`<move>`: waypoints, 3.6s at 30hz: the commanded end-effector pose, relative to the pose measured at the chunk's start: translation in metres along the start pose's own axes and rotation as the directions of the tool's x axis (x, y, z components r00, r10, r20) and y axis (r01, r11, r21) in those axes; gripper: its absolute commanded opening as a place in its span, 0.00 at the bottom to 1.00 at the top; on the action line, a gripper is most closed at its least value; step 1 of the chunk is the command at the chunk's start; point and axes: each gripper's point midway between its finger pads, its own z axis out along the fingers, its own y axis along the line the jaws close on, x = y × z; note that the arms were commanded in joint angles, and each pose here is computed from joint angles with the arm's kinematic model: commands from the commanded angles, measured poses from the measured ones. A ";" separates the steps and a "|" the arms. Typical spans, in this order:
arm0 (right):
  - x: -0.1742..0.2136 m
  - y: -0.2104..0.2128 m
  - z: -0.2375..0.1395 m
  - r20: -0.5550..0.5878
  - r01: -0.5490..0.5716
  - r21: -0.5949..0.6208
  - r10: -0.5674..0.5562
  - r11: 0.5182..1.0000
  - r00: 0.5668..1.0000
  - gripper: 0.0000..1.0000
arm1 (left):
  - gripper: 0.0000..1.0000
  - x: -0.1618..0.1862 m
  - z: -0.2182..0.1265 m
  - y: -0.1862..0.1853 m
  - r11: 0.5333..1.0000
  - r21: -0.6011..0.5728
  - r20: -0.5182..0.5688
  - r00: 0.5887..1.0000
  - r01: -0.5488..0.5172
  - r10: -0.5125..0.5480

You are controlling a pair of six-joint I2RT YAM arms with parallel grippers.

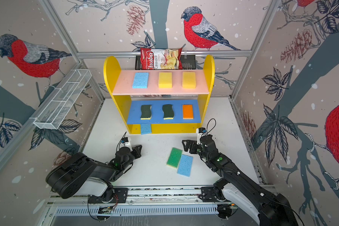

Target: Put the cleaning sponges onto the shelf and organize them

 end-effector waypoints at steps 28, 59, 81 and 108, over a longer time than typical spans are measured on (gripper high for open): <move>0.000 -0.008 0.003 0.003 0.051 0.038 -0.051 0.998 0.999 0.96 | 0.10 -0.005 0.034 -0.024 0.867 0.257 -0.058 0.903 0.427 -0.427; -0.006 -0.012 -0.005 0.034 0.050 0.041 -0.051 0.998 0.998 0.96 | 0.05 -0.056 0.036 -0.032 0.814 0.261 0.078 0.829 0.519 -0.554; -0.004 -0.018 -0.009 0.057 0.036 0.047 -0.038 0.998 0.998 0.96 | 0.07 -0.041 0.048 -0.016 0.776 0.206 0.067 0.783 0.596 -0.618; -0.006 -0.022 -0.009 0.065 0.028 0.055 -0.031 0.998 0.997 0.96 | 0.11 -0.040 0.072 -0.004 0.732 0.146 0.089 0.728 0.665 -0.679</move>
